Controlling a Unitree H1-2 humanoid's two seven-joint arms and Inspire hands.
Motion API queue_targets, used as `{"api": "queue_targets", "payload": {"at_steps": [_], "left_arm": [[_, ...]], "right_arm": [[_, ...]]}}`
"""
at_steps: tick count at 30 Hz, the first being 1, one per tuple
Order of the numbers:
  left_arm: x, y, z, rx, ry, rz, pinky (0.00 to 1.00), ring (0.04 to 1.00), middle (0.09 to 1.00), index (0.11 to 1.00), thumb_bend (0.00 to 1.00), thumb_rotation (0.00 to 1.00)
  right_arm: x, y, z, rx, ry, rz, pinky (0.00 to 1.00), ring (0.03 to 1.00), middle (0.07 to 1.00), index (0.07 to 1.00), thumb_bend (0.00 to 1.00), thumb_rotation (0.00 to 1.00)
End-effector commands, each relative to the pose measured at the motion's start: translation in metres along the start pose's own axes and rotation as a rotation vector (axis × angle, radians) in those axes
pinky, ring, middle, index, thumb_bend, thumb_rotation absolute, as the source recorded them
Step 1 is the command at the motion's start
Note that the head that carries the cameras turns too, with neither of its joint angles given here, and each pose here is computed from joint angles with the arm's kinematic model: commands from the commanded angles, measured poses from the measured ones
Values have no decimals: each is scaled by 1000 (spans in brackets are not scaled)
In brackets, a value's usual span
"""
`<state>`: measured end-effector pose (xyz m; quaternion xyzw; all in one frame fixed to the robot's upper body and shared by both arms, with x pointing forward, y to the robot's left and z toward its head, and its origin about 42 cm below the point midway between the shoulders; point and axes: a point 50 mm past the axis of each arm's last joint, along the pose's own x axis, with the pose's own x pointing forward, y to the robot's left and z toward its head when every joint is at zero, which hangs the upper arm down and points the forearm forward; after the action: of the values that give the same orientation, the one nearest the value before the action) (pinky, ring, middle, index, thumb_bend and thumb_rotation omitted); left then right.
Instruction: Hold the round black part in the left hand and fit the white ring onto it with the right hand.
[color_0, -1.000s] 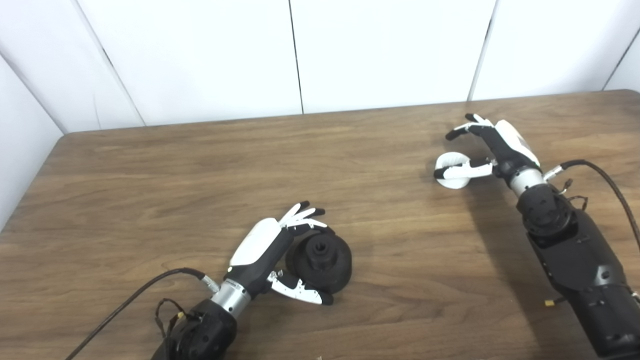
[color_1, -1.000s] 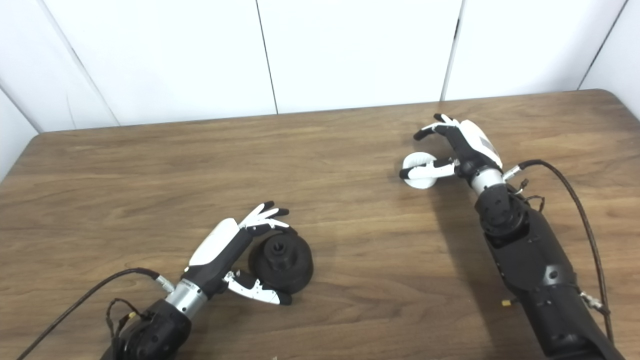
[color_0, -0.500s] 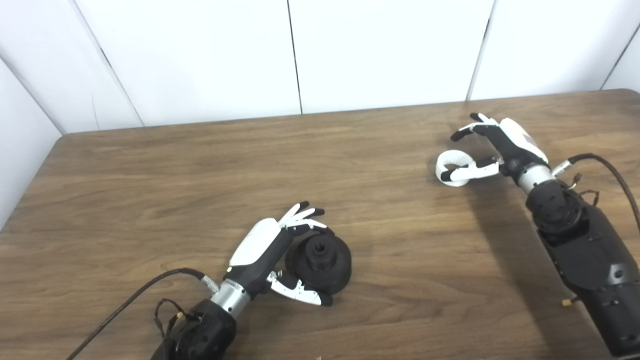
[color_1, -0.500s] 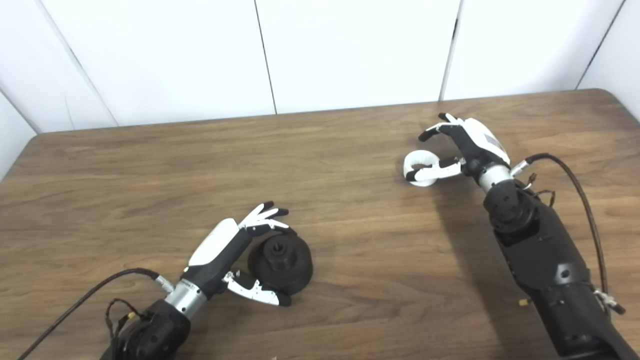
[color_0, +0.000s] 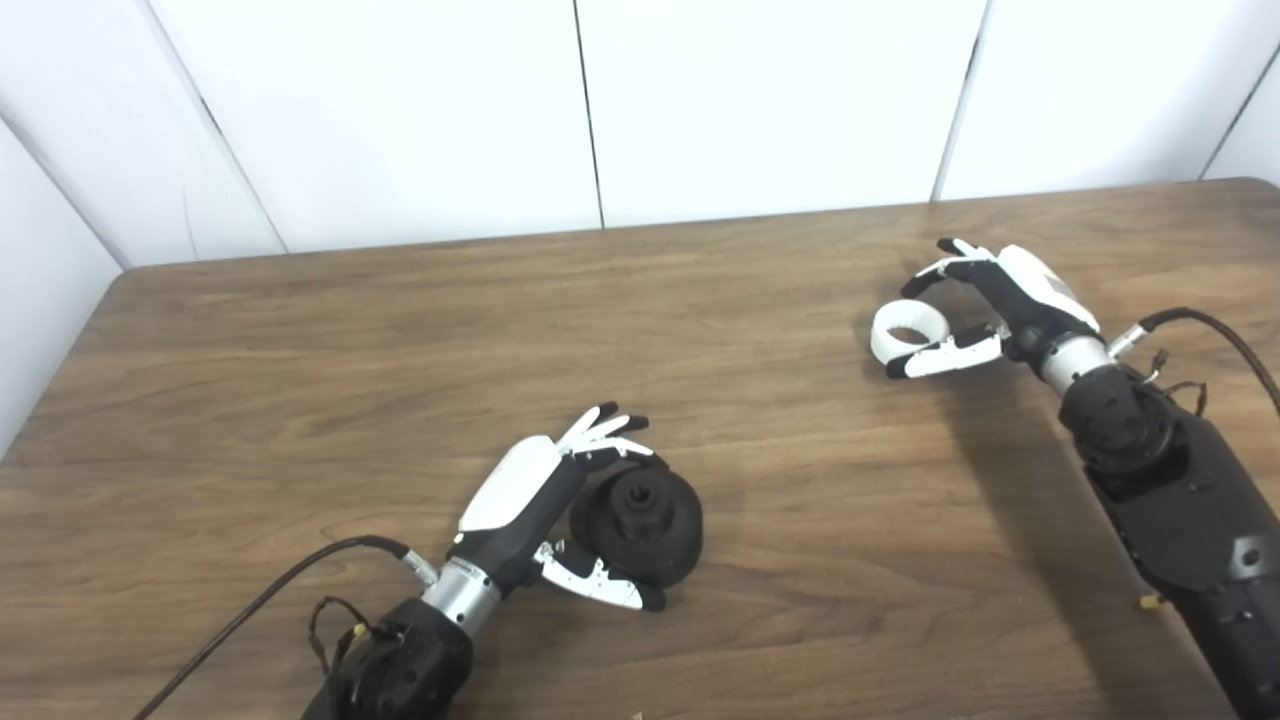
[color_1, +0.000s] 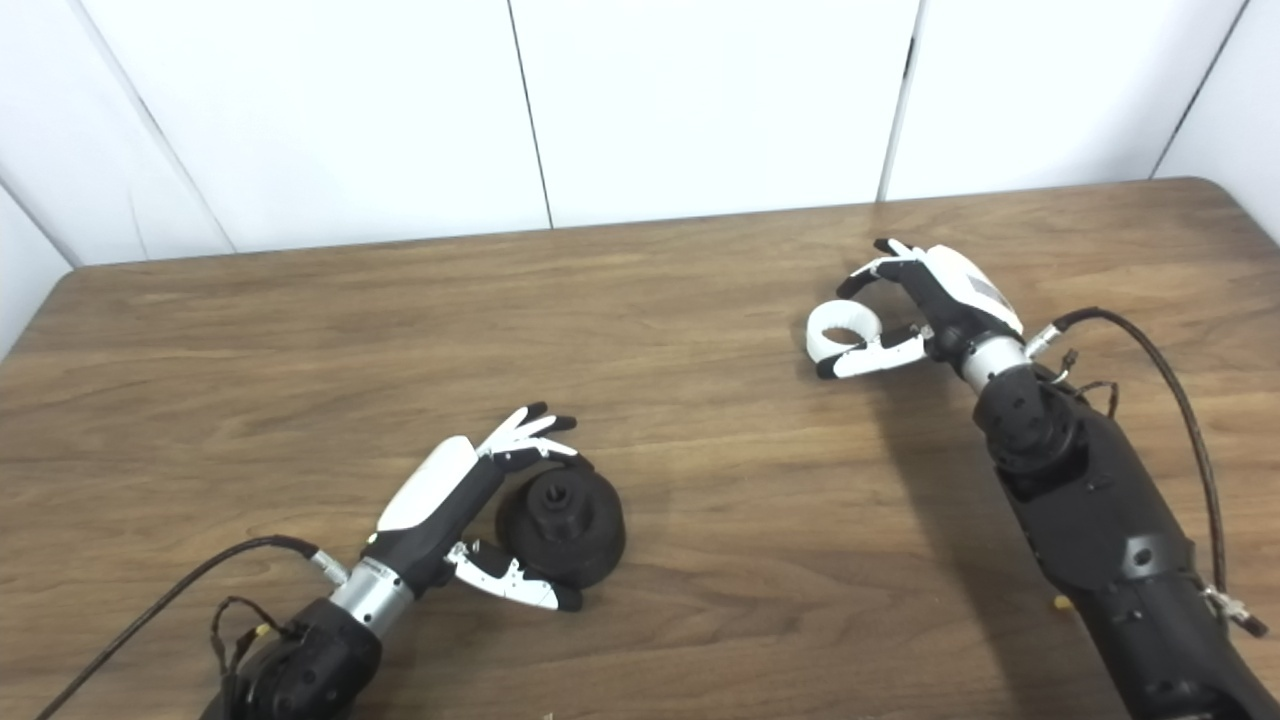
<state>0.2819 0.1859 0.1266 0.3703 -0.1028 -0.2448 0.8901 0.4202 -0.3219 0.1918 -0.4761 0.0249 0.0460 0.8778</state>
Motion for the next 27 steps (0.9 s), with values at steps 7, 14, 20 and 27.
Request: {"api": "queue_targets", "payload": {"at_steps": [7,14,20,27], "left_arm": [[-3,1,-3,27,29,-26,902,1000,915,614,896,208],[-3,1,-3,27,27,-26,897,1000,916,612,898,209],[-4,1,-3,22,28,-27,904,1000,917,611,897,209],[-4,1,-3,27,32,-27,897,1000,915,610,899,212]], "right_arm": [[9,-15,10,-29,-41,-44,997,1000,965,670,969,255],[12,-11,7,-29,-38,-53,981,1000,960,663,960,241],[13,-9,5,-17,-46,-71,962,1000,949,639,925,208],[13,-9,5,11,-68,-105,935,998,925,588,872,170]]}}
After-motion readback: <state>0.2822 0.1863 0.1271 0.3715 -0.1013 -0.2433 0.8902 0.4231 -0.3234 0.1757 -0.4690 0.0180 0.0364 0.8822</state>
